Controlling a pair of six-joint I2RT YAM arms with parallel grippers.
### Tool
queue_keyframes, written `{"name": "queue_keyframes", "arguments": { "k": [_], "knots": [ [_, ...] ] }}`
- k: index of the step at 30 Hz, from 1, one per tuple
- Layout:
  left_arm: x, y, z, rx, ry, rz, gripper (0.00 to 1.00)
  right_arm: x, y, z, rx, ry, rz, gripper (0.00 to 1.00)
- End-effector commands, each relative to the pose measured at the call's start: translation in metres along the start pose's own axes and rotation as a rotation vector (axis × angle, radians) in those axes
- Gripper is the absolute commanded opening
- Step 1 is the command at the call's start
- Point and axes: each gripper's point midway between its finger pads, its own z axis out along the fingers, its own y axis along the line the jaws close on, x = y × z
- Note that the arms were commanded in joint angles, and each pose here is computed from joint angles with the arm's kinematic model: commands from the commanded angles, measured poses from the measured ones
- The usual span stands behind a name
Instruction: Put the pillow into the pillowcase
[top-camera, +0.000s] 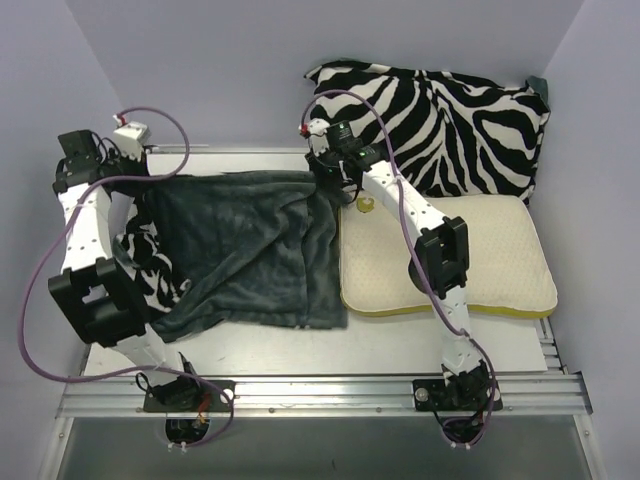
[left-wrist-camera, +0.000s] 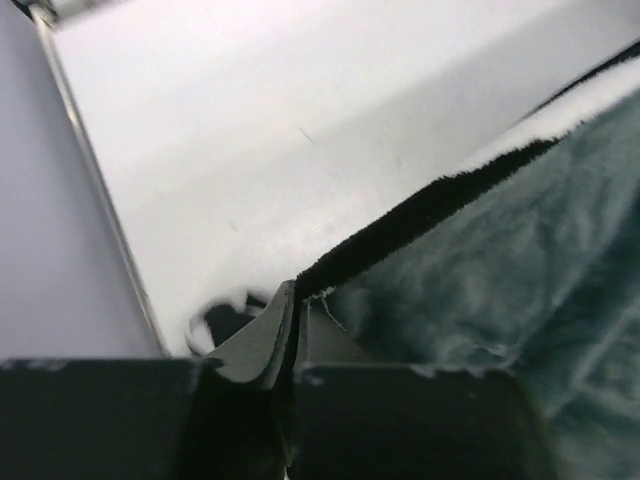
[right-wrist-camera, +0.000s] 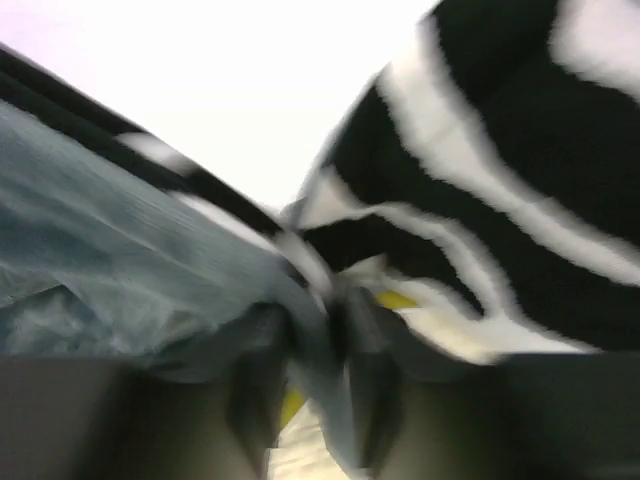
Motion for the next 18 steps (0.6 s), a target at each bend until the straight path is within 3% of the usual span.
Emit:
{"name": "queue_keyframes", "arguments": {
  "k": [1,2,3,4,6,9,11,15,16,18],
  "knots": [
    [-0.049,0.063,0.033,-0.215,-0.102,-0.057,0.24,-0.03,-0.025,0.008,0.173,-0.094,-0.031,0.34],
    [-0.065,0.073,0.034,-0.252,-0.111,-0.054,0.4,-0.031,-0.025,0.012,0.185,-0.088,-0.045,0.55],
    [-0.049,0.085,0.053,-0.283,-0.044,-0.083,0.54,-0.039,-0.025,0.01,0.186,-0.1,-0.065,0.86],
    [-0.042,0.084,0.057,-0.28,-0.003,-0.099,0.65,-0.036,-0.022,0.005,0.179,-0.081,-0.075,0.99],
    [-0.043,0.092,0.052,-0.306,0.012,-0.111,0.7,-0.019,-0.016,-0.001,0.148,-0.029,-0.102,1.0],
    [-0.021,0.073,0.037,-0.269,0.072,-0.097,0.74,-0.001,0.008,-0.038,0.047,-0.002,-0.104,0.98],
    [-0.005,0.058,0.026,-0.247,0.107,-0.081,0.75,0.036,0.039,-0.059,-0.068,0.079,-0.112,0.94],
    [0.053,-0.006,-0.001,-0.096,0.224,-0.052,0.73,0.104,0.095,-0.072,-0.237,0.244,-0.13,0.76],
    [0.088,-0.025,0.0,-0.054,0.3,-0.095,0.73,0.116,0.105,-0.072,-0.27,0.278,-0.123,0.73],
    [0.109,-0.038,-0.009,-0.056,0.342,-0.114,0.73,0.138,0.125,-0.069,-0.328,0.342,-0.089,0.7]
  ]
}}
